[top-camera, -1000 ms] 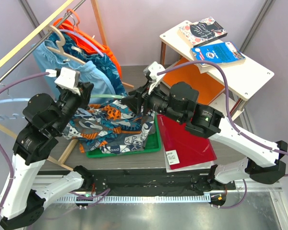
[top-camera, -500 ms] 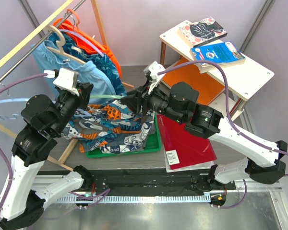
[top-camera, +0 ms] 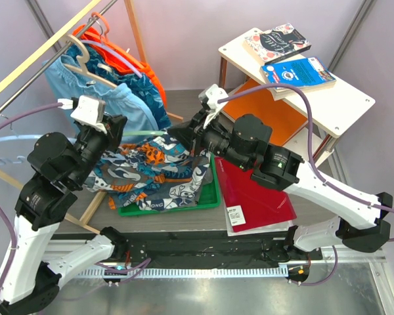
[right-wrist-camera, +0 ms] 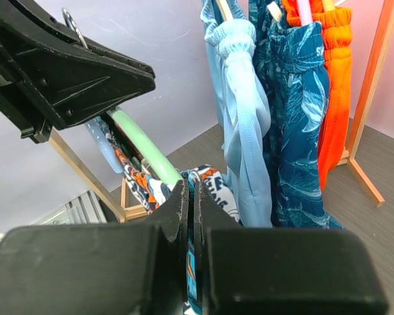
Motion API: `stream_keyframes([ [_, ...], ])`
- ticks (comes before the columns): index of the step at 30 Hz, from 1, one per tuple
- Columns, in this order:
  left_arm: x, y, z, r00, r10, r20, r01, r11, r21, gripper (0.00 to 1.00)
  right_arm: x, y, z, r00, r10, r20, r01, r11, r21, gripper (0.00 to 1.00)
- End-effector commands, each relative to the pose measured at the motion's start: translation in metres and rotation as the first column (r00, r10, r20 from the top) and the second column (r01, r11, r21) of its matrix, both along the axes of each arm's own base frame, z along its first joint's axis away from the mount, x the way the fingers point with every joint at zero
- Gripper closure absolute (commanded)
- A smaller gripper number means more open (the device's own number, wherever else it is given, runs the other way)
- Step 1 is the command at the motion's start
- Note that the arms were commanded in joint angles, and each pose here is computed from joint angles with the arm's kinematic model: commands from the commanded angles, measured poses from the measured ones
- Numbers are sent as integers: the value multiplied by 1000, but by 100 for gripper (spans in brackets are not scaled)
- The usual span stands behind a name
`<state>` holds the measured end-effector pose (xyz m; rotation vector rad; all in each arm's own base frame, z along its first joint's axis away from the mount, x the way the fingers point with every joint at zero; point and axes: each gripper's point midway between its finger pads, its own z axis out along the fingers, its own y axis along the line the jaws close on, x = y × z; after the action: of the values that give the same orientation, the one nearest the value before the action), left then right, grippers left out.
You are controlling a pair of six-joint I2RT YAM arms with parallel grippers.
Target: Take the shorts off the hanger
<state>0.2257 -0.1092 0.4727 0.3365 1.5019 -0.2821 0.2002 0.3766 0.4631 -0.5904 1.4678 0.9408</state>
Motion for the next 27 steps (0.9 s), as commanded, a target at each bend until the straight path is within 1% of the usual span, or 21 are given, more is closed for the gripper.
stream_keyframes([
  [1,-5,13,44,990,62,127,-42,987,-154,100,5,-24,4,996,-90,8,90,995,43,99],
  [3,-3,21,43,985,111,129,-87,981,-176,100,8,-32,-7,991,-132,0,132,990,48,99],
  [4,-4,26,44,983,128,135,-102,977,-188,100,11,-49,-2,982,-188,-6,188,979,83,99],
  [5,-3,29,45,979,148,142,-118,973,-200,100,12,-58,-4,977,-213,-11,213,972,96,99],
  [6,-3,31,44,977,161,143,-130,970,-206,100,14,-63,-16,971,-240,-19,241,966,94,99],
  [7,-3,35,44,973,180,144,-147,966,-212,100,20,-76,-21,952,-304,-31,305,947,99,99],
  [8,-4,37,44,970,187,153,-152,964,-217,100,17,-92,-16,945,-326,-31,327,936,129,99],
  [9,-4,38,44,969,193,157,-156,963,-219,100,21,-98,-33,932,-362,-34,363,926,102,99],
  [11,-4,41,44,965,206,162,-167,960,-223,100,20,-123,-36,906,-421,-47,424,897,125,99],
  [14,-5,47,49,956,238,171,-193,951,-242,100,20,-138,-52,887,-456,-72,462,875,146,99],
  [18,-5,52,58,949,264,175,-205,934,-293,100,14,-150,-67,886,-455,-90,463,871,161,99],
  [23,-7,59,70,938,299,177,-220,904,-366,100,10,-153,-81,891,-441,-109,454,874,175,99],
  [26,-8,57,75,942,291,165,-197,882,-428,100,5,-135,-75,924,-368,-101,382,900,211,99],
  [27,-7,52,75,950,268,159,-176,883,-436,100,0,-124,-73,944,-317,-89,329,920,213,99],
])
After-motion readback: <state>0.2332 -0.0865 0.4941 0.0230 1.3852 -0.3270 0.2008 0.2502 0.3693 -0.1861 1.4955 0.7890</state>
